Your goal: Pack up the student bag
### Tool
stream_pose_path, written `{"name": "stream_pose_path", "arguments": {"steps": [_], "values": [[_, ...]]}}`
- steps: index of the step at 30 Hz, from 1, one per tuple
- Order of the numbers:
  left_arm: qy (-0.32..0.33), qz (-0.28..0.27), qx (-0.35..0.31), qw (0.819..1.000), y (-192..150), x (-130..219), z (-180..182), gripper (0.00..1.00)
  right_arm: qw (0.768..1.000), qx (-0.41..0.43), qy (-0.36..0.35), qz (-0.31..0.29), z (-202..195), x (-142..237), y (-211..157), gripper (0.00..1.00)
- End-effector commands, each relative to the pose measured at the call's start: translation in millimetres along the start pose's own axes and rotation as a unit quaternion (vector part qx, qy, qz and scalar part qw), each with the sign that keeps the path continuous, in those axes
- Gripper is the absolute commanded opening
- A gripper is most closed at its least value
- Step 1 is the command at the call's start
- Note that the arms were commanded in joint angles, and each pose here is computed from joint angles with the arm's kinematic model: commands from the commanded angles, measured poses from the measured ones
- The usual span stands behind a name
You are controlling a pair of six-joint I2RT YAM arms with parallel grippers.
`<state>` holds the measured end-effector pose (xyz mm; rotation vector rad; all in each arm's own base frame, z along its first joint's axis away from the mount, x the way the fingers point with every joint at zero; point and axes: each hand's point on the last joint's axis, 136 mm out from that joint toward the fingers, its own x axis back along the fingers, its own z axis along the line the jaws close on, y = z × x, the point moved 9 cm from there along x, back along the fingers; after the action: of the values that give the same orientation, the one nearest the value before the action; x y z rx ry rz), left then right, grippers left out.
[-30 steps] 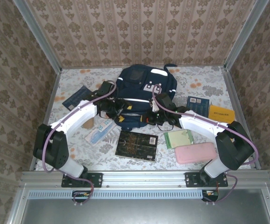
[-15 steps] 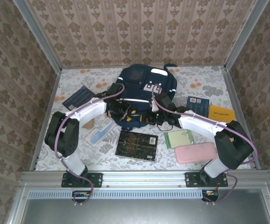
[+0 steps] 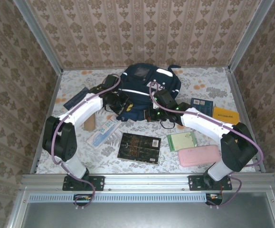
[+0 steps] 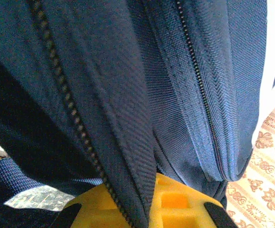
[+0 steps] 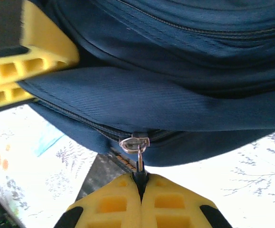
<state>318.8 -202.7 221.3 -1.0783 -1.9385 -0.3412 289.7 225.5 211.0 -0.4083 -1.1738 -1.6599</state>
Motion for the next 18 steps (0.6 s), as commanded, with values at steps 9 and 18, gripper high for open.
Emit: {"name": "stream_pose_path", "arguments": {"steps": [9,18], "values": [[-0.026,-0.068,-0.001,0.997,28.8,45.6,2.7,0.0,0.992,-0.028,-0.123,0.019,-50.5,-1.4,-7.9,0.0],[-0.039,-0.069,-0.002,0.997,30.8,56.9,5.7,0.0,0.978,-0.103,-0.184,0.003,-103.5,-10.9,5.9,0.0]]}}
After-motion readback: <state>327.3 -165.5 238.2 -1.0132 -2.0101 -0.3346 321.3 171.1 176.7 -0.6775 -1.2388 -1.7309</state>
